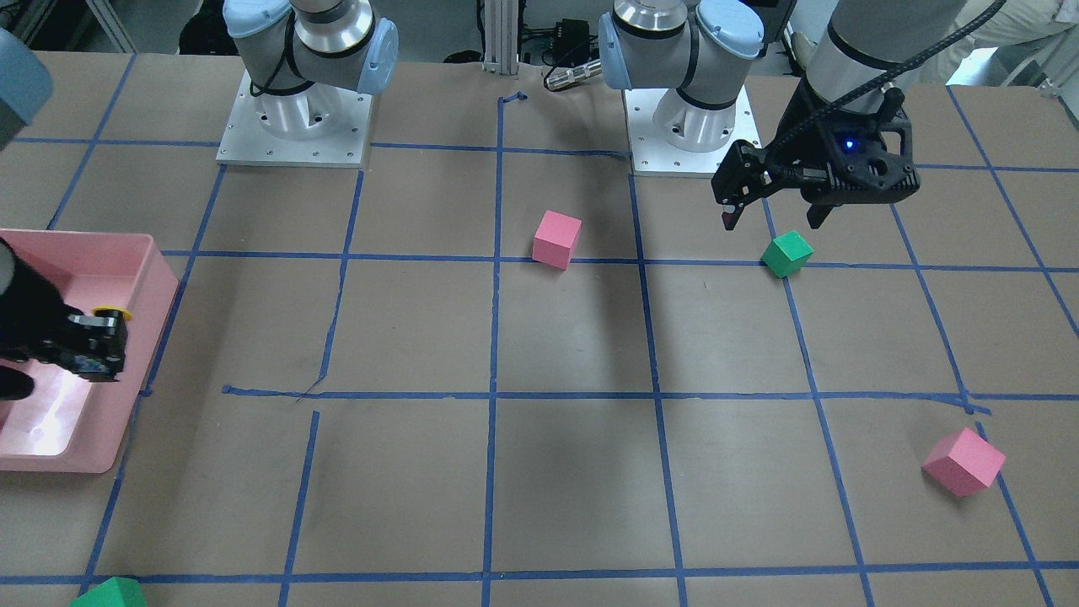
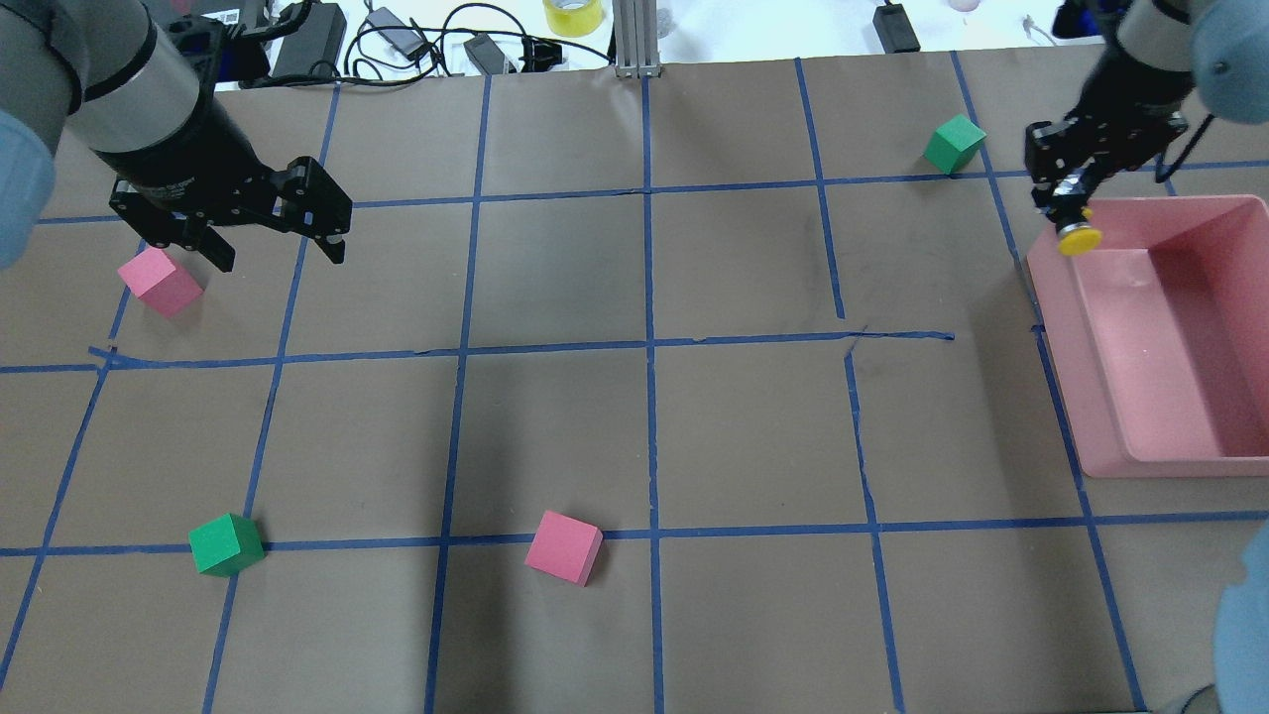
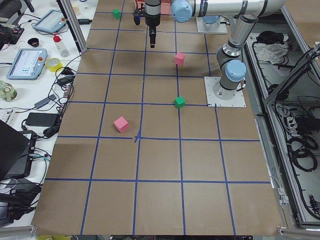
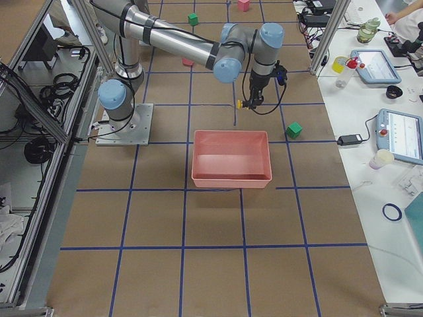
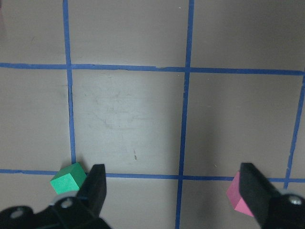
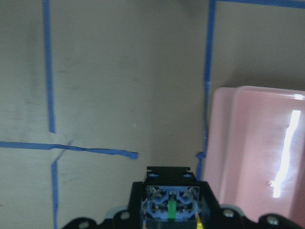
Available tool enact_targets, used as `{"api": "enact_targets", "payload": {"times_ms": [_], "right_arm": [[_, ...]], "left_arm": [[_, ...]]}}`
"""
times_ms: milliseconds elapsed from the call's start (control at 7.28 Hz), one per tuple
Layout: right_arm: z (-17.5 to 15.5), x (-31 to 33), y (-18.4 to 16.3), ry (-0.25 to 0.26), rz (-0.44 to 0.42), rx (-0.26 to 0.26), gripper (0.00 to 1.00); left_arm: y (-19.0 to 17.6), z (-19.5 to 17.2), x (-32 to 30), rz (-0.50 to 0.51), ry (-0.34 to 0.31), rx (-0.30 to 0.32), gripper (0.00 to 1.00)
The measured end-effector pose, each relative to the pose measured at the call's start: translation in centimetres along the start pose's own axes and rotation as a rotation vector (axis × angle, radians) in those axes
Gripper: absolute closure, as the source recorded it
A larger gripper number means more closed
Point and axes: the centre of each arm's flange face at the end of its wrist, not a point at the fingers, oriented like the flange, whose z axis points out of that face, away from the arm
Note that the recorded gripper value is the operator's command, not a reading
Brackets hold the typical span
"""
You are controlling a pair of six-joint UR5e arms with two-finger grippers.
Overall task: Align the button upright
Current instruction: 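Lift the switch out of the tray and carry it to the table center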
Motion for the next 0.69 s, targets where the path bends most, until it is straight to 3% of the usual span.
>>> {"api": "enact_targets", "payload": {"times_ms": [275,687], "right_arm": [[0.4,-14.1,-0.5,-0.033,-0.023,0.058,1.00],[6.1,-30.0,0.1,-0.083,-0.084,0.118,1.00]], "left_arm": [[0.0,0.0,0.0,0.000,0.001,0.001,0.00],[0.0,0.0,0.0,0.000,0.002,-0.001,0.00]]}}
